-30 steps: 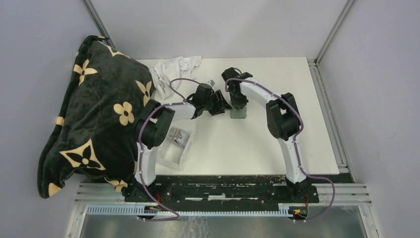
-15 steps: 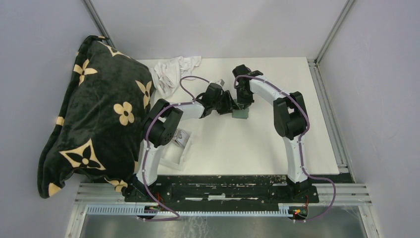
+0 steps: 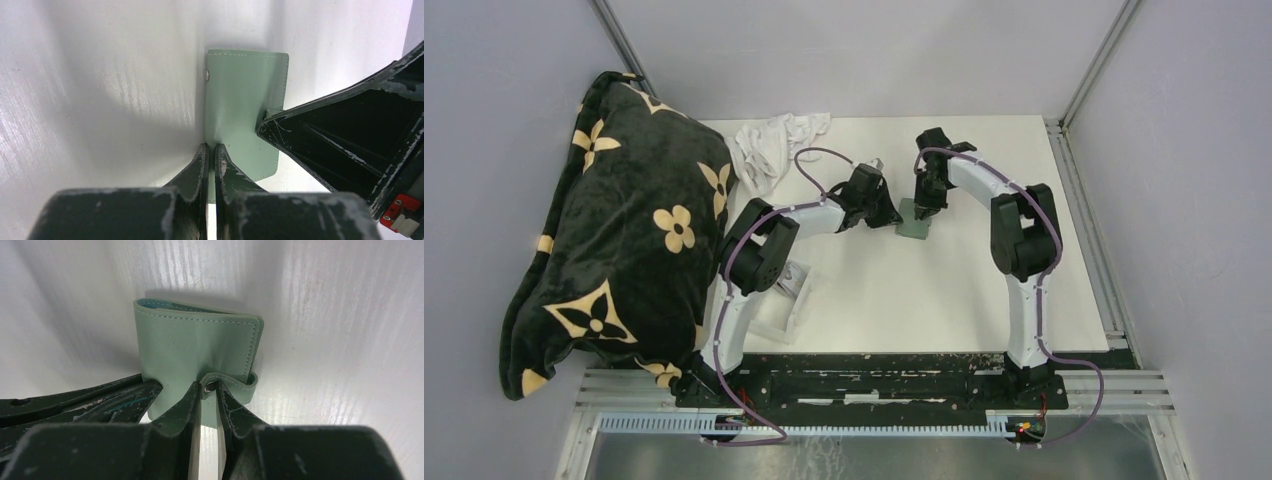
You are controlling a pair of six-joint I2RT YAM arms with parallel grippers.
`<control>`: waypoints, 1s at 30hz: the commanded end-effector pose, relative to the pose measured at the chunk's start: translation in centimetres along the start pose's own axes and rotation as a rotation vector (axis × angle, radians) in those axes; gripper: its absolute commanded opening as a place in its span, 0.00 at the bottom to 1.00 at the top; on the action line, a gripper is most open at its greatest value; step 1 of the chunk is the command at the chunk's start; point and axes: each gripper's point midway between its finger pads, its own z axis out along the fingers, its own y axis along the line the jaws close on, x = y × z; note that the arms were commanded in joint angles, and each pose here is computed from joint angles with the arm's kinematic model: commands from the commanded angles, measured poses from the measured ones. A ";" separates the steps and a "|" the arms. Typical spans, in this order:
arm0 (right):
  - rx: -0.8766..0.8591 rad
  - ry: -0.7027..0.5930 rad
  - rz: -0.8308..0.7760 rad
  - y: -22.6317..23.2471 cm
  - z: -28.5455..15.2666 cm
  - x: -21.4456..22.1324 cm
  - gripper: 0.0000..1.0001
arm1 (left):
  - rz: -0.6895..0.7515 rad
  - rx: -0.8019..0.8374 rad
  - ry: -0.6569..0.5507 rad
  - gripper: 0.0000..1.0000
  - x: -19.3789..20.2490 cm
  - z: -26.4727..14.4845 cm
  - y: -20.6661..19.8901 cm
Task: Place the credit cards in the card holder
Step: Open the card holder at the center of the board.
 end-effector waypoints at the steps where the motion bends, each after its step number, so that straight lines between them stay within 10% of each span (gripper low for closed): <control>1: -0.017 0.012 0.101 -1.9 0.2 0.5 0.18 | 0.059 -0.208 0.103 0.03 4.2 1.1 5.6; 22: 0.053 -0.047 0.229 -8.5 -2.4 -0.2 0.21 | 0.063 -0.240 0.087 0.09 3.0 0.7 5.0; 30: 0.085 -0.110 0.206 -8.9 -4.1 -2.4 0.45 | 0.084 -0.184 0.023 0.38 0.0 -0.7 1.5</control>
